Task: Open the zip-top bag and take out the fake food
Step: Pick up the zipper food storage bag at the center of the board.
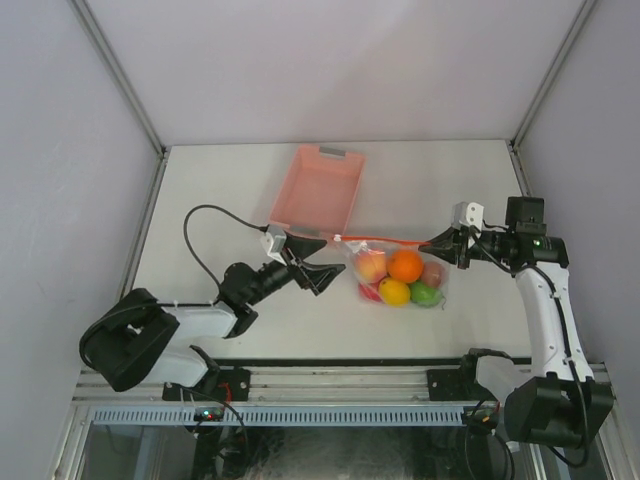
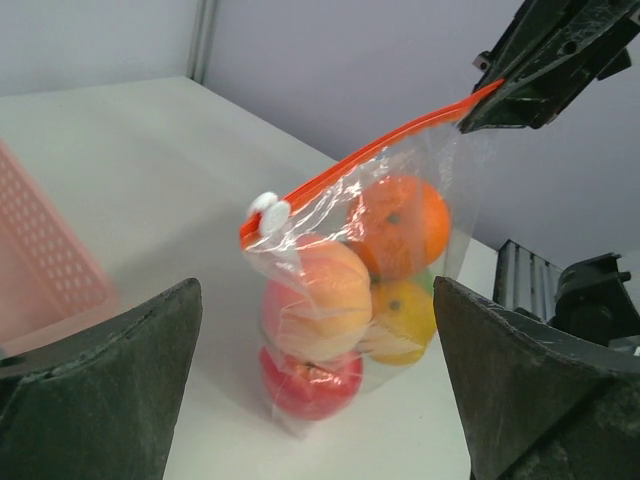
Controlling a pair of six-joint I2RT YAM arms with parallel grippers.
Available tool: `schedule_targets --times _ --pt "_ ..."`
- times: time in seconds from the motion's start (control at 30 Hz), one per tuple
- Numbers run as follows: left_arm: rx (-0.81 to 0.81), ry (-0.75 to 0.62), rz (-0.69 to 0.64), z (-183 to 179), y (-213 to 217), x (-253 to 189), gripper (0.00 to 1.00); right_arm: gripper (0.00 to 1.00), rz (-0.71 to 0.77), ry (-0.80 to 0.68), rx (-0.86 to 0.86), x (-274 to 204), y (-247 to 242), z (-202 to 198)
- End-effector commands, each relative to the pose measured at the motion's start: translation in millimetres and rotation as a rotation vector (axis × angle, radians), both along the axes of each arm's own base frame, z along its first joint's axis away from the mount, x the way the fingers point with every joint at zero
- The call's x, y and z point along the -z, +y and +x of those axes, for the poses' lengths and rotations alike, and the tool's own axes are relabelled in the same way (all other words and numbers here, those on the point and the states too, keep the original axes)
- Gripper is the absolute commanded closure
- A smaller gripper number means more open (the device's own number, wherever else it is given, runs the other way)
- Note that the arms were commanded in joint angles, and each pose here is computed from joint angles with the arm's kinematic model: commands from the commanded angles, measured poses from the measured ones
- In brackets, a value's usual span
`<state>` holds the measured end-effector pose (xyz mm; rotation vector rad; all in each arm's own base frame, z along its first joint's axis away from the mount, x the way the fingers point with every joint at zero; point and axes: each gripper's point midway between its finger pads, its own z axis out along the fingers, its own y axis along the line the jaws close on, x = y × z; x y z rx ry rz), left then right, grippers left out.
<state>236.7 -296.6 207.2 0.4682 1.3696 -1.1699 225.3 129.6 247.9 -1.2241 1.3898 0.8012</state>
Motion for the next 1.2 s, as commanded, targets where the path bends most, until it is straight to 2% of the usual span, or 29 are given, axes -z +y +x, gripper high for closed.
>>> schedule_targets --times 0.0,0.23,0.47,0.67,0.73,0.83,0.9,1.0,1.1,1.17 --pt "0.020 -0.075 -0.117 1.9 -17.1 -41.4 0.00 1.00 0.029 -0.058 -0.031 -15.8 2.7 1.2" --pt "0.061 -0.075 -0.103 8.7 -44.7 -37.9 0.06 1.00 0.025 -0.053 -0.031 -13.9 2.4 1.7" --pt "0.088 -0.025 -0.077 13.9 -57.3 -18.6 0.15 1.00 0.023 -0.054 -0.025 -14.0 1.2 2.0" --pt "0.089 -0.011 -0.042 15.3 -64.0 -1.8 0.16 1.00 0.019 -0.046 -0.012 -11.9 -1.6 4.0" --pt "0.093 -0.009 -0.039 15.6 -65.2 -0.4 0.21 1.00 0.015 -0.044 -0.007 -10.8 -2.7 5.2" --pt "0.107 -0.012 -0.049 15.5 -68.8 -4.6 0.33 1.00 0.008 -0.040 -0.003 -8.1 -4.0 6.3" --pt "0.113 -0.019 -0.056 16.0 -70.3 -8.8 0.49 1.00 0.002 -0.037 0.002 -6.6 -5.0 6.9" --pt "0.119 -0.032 -0.060 16.0 -71.6 -12.8 0.64 1.00 -0.016 -0.036 0.010 -2.8 -7.3 8.0" --pt "0.127 -0.060 -0.058 14.9 -72.7 -17.9 0.85 1.00 -0.036 -0.032 0.015 1.2 -9.1 6.9" --pt "0.133 -0.082 -0.055 13.0 -72.4 -21.3 0.95 1.00 -0.036 -0.031 0.021 1.0 -10.2 6.1"
